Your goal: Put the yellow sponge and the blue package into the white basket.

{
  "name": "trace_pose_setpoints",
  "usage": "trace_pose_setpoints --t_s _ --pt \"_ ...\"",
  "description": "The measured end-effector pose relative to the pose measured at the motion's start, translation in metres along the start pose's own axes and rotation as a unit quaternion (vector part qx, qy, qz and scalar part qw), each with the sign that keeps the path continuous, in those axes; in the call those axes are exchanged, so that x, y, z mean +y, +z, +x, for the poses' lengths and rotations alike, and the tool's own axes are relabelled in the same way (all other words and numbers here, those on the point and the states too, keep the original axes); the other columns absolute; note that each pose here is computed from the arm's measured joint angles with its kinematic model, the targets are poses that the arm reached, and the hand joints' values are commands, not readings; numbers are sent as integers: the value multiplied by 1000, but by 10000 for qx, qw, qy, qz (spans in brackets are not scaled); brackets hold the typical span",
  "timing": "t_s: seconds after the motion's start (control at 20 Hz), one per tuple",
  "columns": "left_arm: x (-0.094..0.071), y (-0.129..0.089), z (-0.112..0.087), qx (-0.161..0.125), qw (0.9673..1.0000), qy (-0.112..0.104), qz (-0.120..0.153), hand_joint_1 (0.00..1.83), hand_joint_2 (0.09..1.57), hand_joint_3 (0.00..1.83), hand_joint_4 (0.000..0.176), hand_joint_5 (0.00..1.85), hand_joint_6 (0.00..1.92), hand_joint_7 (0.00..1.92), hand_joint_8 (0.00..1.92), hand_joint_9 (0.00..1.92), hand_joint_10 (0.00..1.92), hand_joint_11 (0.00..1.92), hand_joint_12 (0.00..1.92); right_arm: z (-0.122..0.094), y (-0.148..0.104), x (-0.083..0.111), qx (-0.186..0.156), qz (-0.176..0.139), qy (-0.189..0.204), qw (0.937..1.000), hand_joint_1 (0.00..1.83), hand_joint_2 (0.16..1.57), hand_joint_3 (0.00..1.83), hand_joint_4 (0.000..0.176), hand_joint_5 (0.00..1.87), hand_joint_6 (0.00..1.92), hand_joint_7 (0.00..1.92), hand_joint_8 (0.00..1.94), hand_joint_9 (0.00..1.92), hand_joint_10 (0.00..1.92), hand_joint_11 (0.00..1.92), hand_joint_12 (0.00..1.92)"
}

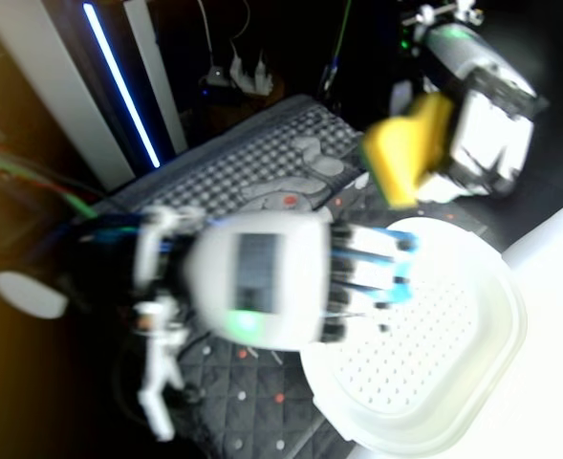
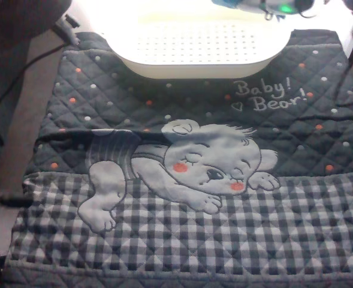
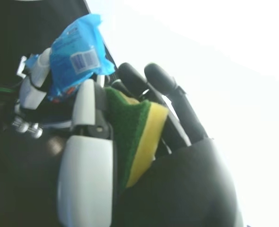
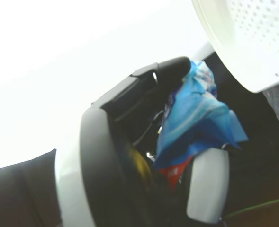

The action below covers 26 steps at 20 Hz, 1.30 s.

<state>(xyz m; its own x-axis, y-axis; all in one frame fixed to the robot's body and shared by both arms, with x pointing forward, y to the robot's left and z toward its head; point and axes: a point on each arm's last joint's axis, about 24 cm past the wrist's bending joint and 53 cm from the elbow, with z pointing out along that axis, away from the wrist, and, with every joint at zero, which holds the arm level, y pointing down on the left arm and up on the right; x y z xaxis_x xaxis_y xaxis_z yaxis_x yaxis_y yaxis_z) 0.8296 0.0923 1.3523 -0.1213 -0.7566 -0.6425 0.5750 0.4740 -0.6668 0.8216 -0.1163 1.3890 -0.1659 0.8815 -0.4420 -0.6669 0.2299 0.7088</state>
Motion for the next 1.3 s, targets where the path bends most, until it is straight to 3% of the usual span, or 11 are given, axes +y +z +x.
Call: trace_pose_setpoints --t_s 0.4,0.5,0.55,0.6,0.65,0.7,0.8,1.0,1.05,1.1,1.3 --pt "36 40 56 519 9946 -182 -876 1222 1179 4 0 836 1007 894 1330 1007 570 737 1294 28 37 -48 160 1101 286 9934 1282 1077 1 0 1003 722 1168 877 1406 169 958 1145" --pt "43 38 57 571 9932 -128 -1007 1216 1217 0 0 724 1163 877 1371 956 955 782 1531 32 35 -53 237 1209 224 9921 1277 1067 0 0 1013 761 1197 785 1381 166 907 1127" --pt "48 36 61 615 9922 -114 -1077 1106 1253 0 0 719 1324 943 849 1025 967 854 1522 34 35 -54 251 1223 235 9919 1372 1038 16 0 1051 644 1221 546 1193 855 917 1099" --pt "53 34 64 662 9913 -87 -1138 1204 1203 0 0 734 1191 948 1157 1004 978 843 1523 37 36 -52 303 1200 192 9921 1363 1095 0 0 954 904 1007 803 1066 1090 815 1106" --pt "55 32 66 686 9908 -69 -1162 1079 1269 0 0 680 1387 782 607 795 804 601 1472 40 36 -51 350 1182 142 9923 1049 1071 0 20 650 313 609 275 632 496 336 1128" --pt "59 30 65 685 9905 -48 -1193 956 1234 0 0 356 143 464 96 436 403 155 1267 42 36 -52 386 1199 106 9920 765 945 0 156 285 30 73 12 75 31 18 371" --pt "63 28 61 661 9901 -72 -1236 930 1198 0 0 197 28 246 18 267 151 30 977 42 34 -54 414 1256 58 9912 726 883 0 172 97 7 14 2 14 5 3 82" --pt "62 17 63 720 9915 -71 -1082 891 1090 0 0 1 0 9 0 52 1 0 529 29 26 -39 355 932 167 9949 745 874 0 176 6 1 0 0 409 72 0 1262" --pt "58 12 70 791 9919 -103 -985 915 1038 0 7 0 0 1 0 68 4 0 774 30 23 -34 363 779 232 9960 726 884 2 176 0 0 0 0 301 18 0 956" --pt "52 5 79 852 9930 -169 -803 915 987 0 81 0 0 0 0 40 7 0 896 37 11 -31 452 618 295 9966 724 881 2 176 10 2 0 0 59 3 0 190" --pt "42 -38 80 961 9946 -222 -324 1059 874 0 94 0 0 0 0 0 0 0 17 48 -36 -16 747 129 490 9959 637 898 7 176 7 0 0 0 0 0 0 0"
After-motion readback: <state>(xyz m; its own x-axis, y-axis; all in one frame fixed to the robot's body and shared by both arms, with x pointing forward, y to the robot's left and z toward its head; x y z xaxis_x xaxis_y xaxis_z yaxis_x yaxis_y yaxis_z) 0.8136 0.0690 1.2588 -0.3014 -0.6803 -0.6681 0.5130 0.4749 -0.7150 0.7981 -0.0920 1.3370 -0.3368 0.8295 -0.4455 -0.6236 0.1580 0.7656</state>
